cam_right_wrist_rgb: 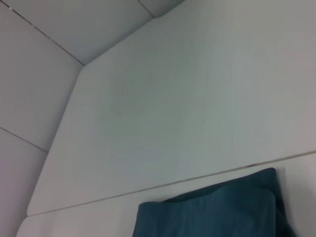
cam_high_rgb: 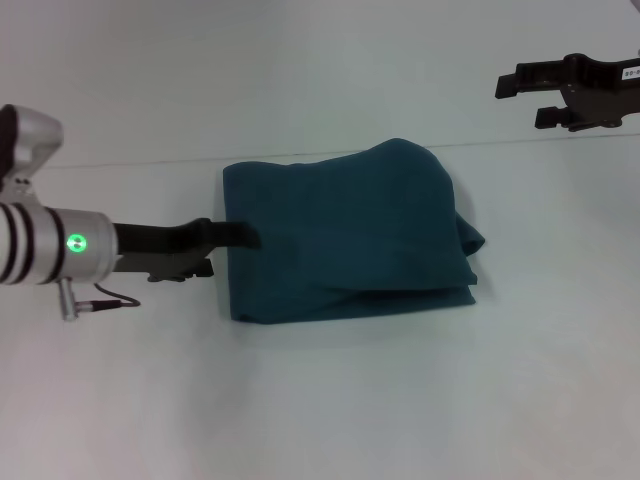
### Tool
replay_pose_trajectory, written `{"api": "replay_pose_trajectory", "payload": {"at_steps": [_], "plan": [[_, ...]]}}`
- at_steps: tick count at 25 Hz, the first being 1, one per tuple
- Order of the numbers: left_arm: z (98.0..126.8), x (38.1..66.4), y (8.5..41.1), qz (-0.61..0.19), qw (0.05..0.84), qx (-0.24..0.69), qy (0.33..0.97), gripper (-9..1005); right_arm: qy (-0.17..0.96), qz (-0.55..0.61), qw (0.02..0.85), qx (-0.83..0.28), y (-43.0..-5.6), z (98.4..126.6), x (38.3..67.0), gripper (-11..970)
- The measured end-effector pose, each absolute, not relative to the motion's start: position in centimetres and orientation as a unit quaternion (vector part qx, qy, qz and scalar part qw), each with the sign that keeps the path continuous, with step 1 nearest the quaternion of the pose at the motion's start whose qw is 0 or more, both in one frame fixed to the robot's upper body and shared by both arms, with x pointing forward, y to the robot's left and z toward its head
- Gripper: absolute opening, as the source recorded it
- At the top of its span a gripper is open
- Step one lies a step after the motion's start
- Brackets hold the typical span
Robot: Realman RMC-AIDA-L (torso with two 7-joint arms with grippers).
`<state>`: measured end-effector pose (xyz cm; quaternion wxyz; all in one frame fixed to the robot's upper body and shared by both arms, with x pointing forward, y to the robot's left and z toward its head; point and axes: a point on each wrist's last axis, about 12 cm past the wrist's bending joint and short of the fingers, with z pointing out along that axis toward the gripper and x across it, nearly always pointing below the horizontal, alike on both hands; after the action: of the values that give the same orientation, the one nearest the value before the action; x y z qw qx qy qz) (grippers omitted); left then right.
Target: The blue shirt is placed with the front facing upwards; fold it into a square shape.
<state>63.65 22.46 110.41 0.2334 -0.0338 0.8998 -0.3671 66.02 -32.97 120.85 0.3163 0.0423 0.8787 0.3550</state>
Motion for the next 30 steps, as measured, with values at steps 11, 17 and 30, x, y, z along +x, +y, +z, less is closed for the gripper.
{"api": "replay_pose_trajectory", "payload": {"at_steps": [11,17,30], "plan": [[109.2,64.3,19.1,-0.319,0.232,0.005,0.919,925,0.879,0.352,0.318,0.045,-33.4,120.9,65.9,915],[108.8,64.4,17.9,-0.305,0.232,0.019,0.924,920,0.879,0.352,0.318,0.046,-33.4,120.9,65.9,914],[109.0,64.5,15.4,-0.280,0.236,0.070,0.928,907,0.877,0.355,0.319,0.050,-33.6,120.8,65.9,914]]}}
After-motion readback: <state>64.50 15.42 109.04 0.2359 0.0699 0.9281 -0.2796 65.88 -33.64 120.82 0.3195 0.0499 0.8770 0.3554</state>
